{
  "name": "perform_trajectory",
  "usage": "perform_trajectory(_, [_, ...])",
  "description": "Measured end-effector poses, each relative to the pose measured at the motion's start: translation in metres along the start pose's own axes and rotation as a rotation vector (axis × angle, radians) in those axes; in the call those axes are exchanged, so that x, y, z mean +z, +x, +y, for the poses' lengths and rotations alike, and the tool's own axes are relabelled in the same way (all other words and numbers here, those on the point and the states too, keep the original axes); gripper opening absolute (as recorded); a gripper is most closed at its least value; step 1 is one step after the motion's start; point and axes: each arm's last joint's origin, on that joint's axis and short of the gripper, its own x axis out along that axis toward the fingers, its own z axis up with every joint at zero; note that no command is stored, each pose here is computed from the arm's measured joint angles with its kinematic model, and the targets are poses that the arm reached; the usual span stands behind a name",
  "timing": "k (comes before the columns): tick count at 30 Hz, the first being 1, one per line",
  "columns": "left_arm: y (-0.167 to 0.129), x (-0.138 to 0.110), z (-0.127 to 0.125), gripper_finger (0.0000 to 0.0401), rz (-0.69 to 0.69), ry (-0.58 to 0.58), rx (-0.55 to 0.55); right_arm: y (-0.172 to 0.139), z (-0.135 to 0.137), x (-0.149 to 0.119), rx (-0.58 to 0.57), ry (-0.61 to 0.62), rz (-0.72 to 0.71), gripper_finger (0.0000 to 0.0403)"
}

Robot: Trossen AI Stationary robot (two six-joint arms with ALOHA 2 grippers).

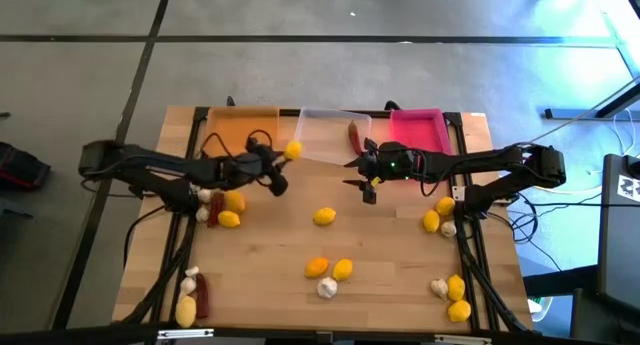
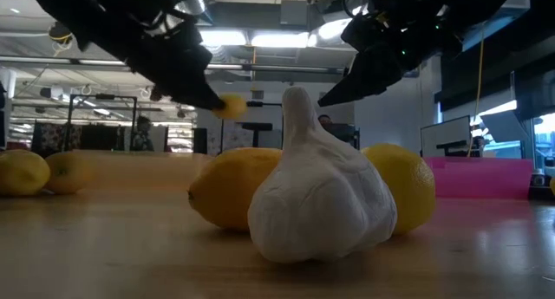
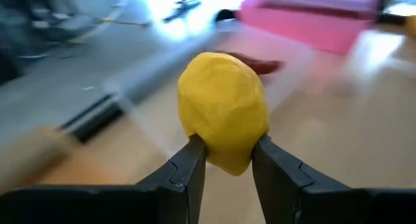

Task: Sort produce into baskets
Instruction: Put the yellow lemon into the orange bin

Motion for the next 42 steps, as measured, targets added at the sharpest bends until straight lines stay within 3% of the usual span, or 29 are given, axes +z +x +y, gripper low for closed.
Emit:
perform_trajectory(8, [0.001, -0.001, 0.030, 0.0109, 0.045, -0.004, 0.255, 0.000, 0.000, -0.001, 0.002, 0.001, 0.009, 0.0215])
perform_trajectory(19, [0.022, -0.017, 0.055, 0.0109, 0.148, -0.141, 0.408, 0.000, 0.001, -0.003, 0.007, 0.002, 0.031, 0.0215])
perform_trajectory(26, [0.029, -0.025, 0.057, 0.0120, 0.190, -0.149, 0.435, 0.000, 0.001, -0.003, 0.007, 0.002, 0.031, 0.0215])
perform_trajectory(38, [0.031, -0.027, 0.057, 0.0180, 0.198, -0.160, 0.428, 0.000, 0.001, -0.003, 0.006, 0.002, 0.030, 0.0215])
perform_trajectory(42, [0.028, -0.018, 0.053, 0.0188, 0.185, -0.165, 0.358, 0.000, 0.001, -0.003, 0.007, 0.002, 0.030, 0.0215])
